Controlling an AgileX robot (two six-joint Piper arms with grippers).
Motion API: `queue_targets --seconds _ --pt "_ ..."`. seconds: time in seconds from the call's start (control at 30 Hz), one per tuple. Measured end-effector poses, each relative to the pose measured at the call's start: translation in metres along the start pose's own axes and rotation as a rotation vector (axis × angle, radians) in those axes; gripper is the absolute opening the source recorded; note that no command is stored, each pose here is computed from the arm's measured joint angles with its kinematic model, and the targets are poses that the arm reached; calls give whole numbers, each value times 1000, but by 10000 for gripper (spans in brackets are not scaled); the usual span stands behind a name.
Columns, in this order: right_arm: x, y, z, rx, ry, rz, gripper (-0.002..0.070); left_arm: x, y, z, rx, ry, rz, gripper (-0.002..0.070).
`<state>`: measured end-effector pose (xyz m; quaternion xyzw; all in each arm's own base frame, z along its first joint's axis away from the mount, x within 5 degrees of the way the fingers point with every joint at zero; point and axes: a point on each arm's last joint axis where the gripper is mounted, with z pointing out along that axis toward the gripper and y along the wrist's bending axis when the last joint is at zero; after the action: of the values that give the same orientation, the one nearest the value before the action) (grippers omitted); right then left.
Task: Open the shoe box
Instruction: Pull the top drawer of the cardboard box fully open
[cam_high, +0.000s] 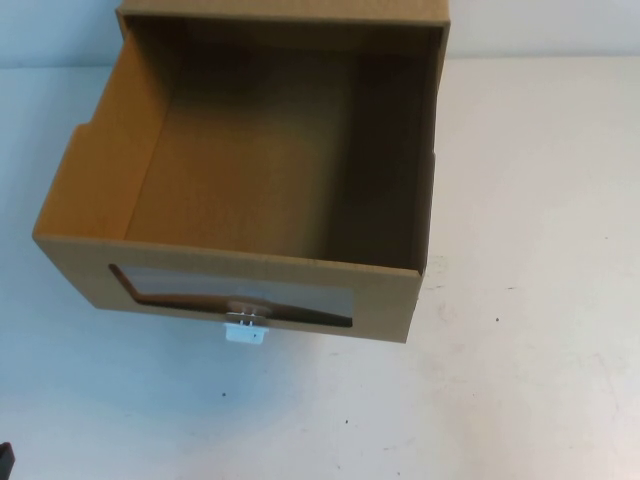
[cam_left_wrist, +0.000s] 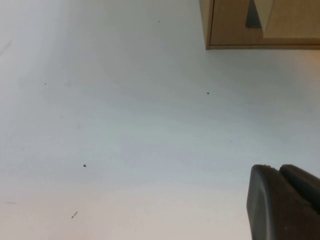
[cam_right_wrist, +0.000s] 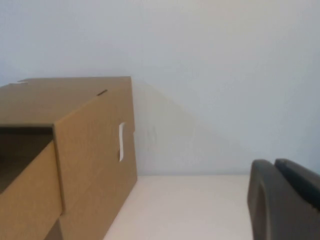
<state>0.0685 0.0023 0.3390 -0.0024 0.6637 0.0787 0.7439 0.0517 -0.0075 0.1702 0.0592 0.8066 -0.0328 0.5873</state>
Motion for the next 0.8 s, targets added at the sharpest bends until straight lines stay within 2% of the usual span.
queue_targets --seconds 0.17,0.23,0.4,0.5,0.8 --pt "12 -2 1 24 62 56 -13 0 0 0 0 0 0 -4" --pt "22 -2 -1 17 114 27 -13 0 0 0 0 0 0 -4" --pt "54 3 -14 -95 214 -83 -13 0 0 0 0 0 0 -4" --pt "75 3 -22 -113 206 -95 -13 0 0 0 0 0 0 -4" --pt "132 -12 -30 90 254 -70 -13 0 0 0 0 0 0 -4"
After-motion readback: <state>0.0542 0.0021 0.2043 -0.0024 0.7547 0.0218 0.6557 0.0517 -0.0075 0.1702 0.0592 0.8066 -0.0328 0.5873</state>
